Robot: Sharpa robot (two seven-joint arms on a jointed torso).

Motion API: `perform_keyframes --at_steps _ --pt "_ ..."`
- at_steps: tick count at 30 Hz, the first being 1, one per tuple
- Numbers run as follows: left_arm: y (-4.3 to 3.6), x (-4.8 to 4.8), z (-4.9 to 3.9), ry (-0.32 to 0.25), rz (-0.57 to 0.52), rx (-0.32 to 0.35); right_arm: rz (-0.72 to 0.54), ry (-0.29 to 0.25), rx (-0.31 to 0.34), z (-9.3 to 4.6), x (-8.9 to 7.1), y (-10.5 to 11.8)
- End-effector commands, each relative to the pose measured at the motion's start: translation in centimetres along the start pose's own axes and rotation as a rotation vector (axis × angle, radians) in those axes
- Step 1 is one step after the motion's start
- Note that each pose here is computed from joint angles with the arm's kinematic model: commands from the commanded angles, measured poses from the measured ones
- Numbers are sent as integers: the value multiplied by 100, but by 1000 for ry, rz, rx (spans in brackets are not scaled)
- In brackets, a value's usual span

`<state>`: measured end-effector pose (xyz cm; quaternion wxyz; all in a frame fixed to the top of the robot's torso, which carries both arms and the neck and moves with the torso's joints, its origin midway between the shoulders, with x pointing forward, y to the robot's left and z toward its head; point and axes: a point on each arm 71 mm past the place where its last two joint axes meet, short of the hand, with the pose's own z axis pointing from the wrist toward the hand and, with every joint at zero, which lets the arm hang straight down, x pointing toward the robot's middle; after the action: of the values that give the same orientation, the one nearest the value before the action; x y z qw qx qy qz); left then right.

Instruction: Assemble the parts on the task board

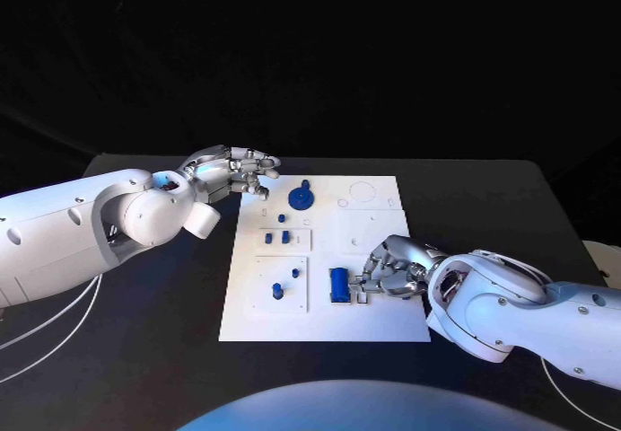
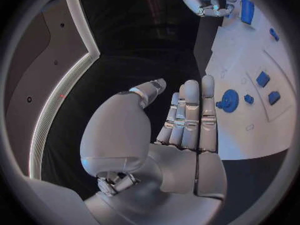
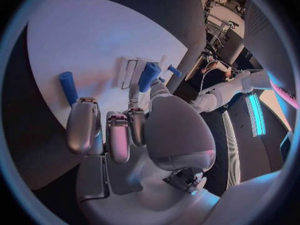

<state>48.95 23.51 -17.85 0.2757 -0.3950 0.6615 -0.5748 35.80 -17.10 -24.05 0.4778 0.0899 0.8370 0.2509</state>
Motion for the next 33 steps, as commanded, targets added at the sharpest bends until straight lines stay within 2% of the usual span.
perform_keyframes --at_steps 1,12,33 --pt "-7 24 6 19 -10 5 -7 1 -27 -7 10 43" --pt "-5 22 4 18 -10 4 -4 55 -40 -8 71 102" --pt "-5 19 -3 17 -10 4 -15 78 -42 53 122 126"
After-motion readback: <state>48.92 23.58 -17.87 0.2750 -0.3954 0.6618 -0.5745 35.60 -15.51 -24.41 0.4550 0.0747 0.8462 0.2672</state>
